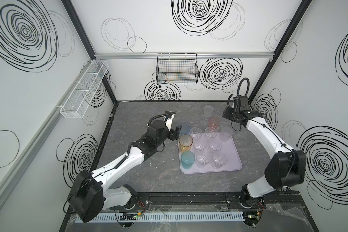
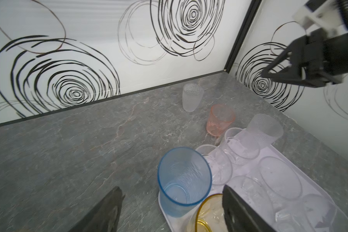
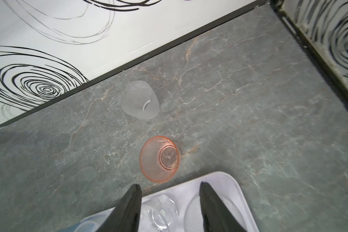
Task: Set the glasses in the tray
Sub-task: 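Open the right gripper and move it back toward the far wall, then grasp the second frosted dimpled glass with the right gripper and lift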
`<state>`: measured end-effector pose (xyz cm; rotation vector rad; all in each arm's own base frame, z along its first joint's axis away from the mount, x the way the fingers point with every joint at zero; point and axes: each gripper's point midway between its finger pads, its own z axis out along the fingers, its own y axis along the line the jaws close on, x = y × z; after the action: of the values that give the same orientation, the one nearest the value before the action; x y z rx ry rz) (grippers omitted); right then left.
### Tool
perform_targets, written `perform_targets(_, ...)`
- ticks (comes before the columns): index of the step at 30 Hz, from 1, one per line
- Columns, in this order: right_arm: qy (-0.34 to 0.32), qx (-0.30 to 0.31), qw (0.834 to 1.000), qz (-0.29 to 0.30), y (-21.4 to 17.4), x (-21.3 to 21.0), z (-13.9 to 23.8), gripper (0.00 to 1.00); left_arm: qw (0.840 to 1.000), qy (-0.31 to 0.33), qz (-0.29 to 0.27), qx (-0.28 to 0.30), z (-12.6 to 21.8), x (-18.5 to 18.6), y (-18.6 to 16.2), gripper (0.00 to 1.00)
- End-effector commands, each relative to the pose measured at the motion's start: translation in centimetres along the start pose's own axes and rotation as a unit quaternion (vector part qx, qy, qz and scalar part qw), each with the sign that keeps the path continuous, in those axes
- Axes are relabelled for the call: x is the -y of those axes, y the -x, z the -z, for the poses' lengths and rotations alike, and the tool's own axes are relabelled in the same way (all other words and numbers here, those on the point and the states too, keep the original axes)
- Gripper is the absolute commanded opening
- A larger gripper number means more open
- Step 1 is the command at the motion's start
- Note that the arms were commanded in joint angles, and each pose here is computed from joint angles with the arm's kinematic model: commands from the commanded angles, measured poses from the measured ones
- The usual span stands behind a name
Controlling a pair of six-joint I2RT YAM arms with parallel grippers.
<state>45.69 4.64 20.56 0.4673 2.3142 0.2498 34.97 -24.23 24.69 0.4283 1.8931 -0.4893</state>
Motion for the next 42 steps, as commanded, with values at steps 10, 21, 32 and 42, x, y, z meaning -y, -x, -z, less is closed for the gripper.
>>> perform_targets(10, 0.027, -0.071, 0.995, -0.058, 0.7, -2.4, -13.0, 0.55, 0.996, -0.077, -0.038, -0.009, -4.1, 6.0, -0.9, 0.82)
perform_targets(21, 0.027, -0.084, 0.994, -0.062, -0.1, -2.1, -18.1, 0.47, 0.996, -0.075, -0.04, -0.023, -4.9, 6.0, -2.3, 0.82)
perform_targets(32, 0.031, -0.079, 0.995, -0.061, 1.2, -3.0, -17.3, 0.15, 0.997, -0.067, -0.039, -0.021, -4.3, 5.6, -2.3, 0.83)
perform_targets(42, 0.064, -0.018, 0.997, -0.029, 4.8, -6.8, -7.5, 0.07, 0.998, -0.051, -0.039, -0.002, -3.0, 4.8, -1.6, 0.83)
